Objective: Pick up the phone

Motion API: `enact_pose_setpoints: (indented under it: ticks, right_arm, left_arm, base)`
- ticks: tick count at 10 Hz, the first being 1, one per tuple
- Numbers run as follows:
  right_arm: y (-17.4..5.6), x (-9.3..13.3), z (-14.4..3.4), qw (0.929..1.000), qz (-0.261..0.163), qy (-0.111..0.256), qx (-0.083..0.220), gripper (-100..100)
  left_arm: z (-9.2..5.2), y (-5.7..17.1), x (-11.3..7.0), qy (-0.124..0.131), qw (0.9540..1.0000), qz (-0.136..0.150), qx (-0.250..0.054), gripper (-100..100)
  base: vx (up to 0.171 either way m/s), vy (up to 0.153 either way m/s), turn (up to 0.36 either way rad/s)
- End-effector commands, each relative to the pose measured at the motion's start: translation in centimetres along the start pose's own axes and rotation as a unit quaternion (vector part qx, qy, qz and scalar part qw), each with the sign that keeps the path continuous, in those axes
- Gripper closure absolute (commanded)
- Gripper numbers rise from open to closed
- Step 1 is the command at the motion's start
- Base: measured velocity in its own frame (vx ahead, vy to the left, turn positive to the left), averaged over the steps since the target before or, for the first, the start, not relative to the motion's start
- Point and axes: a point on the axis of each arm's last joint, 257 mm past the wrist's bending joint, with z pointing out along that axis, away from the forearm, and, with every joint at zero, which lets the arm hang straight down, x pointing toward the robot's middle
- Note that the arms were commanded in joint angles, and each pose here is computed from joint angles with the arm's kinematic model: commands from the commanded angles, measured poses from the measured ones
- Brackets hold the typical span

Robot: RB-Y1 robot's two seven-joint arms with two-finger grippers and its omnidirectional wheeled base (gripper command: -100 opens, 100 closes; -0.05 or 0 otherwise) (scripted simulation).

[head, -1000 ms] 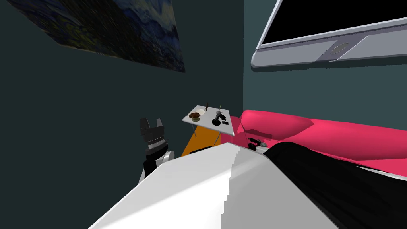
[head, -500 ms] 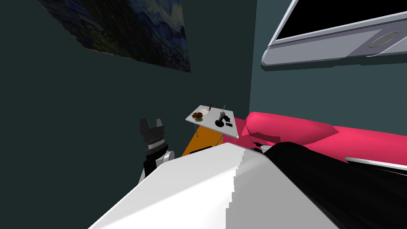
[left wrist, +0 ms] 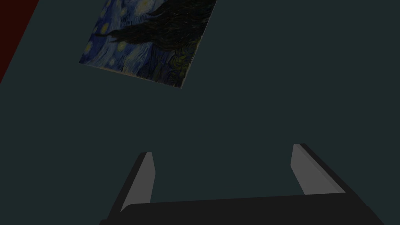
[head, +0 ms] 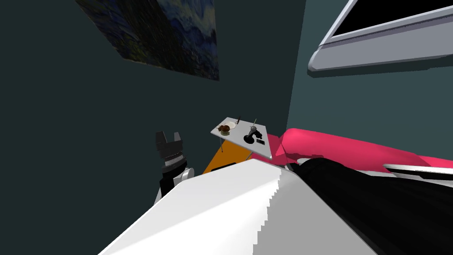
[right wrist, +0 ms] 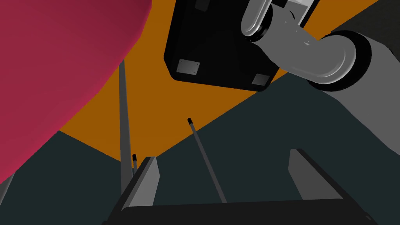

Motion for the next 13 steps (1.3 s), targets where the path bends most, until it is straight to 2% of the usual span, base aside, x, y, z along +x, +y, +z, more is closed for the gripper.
enact_pose_setpoints:
  ticks: [1,2,3,4,5,7,8,10,13]
  right_arm:
    - [-0.8,0.8,-1.4,0.9997,-0.009,0.019,0.009,-100]
    - [-2.4,2.2,-3.1,0.9985,-0.016,0.046,0.024,-100]
    - [-2.8,2.2,-3.5,0.9982,-0.02,0.05,0.027,-100]
    - [-4.0,3.3,-5.0,0.9963,-0.024,0.072,0.039,-100]
    - [-4.6,3.2,-5.7,0.9955,-0.03,0.079,0.044,-100]
    - [-7.3,4.7,-9.3,0.9891,-0.042,0.121,0.072,-100]
    - [-7.7,4.6,-9.9,0.988,-0.046,0.126,0.076,-100]
    - [-10.1,5.1,-13.3,0.9802,-0.059,0.159,0.103,-100]
    - [-12.8,4.0,-16.7,0.972,-0.074,0.178,0.134,-100]
  left_arm:
    - [0.0,0.0,0.0,0.0,1.0,0.0,0.0,0]
    - [0.0,0.0,0.0,0.0,1.0,0.0,0.0,0]
    - [0.0,0.0,0.0,0.0,1.0,0.0,0.0,0]
    - [0.0,0.0,0.0,0.0,1.0,0.0,0.0,0]
    - [0.0,0.0,0.0,0.0,1.0,0.0,0.0,0]
    - [0.0,0.0,0.0,0.0,1.0,0.0,0.0,0]
    - [0.0,0.0,0.0,0.0,1.0,0.0,0.0,0]
    - [0.0,0.0,0.0,0.0,1.0,0.0,0.0,0]
    - [0.0,0.0,0.0,0.0,1.0,0.0,0.0,0]
  base:
    - [0.019,0.005,0.127]
    - [0.016,0.005,0.208]
    - [0.013,0.0,0.123]
    - [0.013,0.002,0.217]
    - [0.012,-0.006,0.099]
    - [0.019,-0.003,0.246]
    - [0.02,-0.012,0.113]
    - [0.031,-0.001,0.212]
    - [0.097,0.013,0.27]
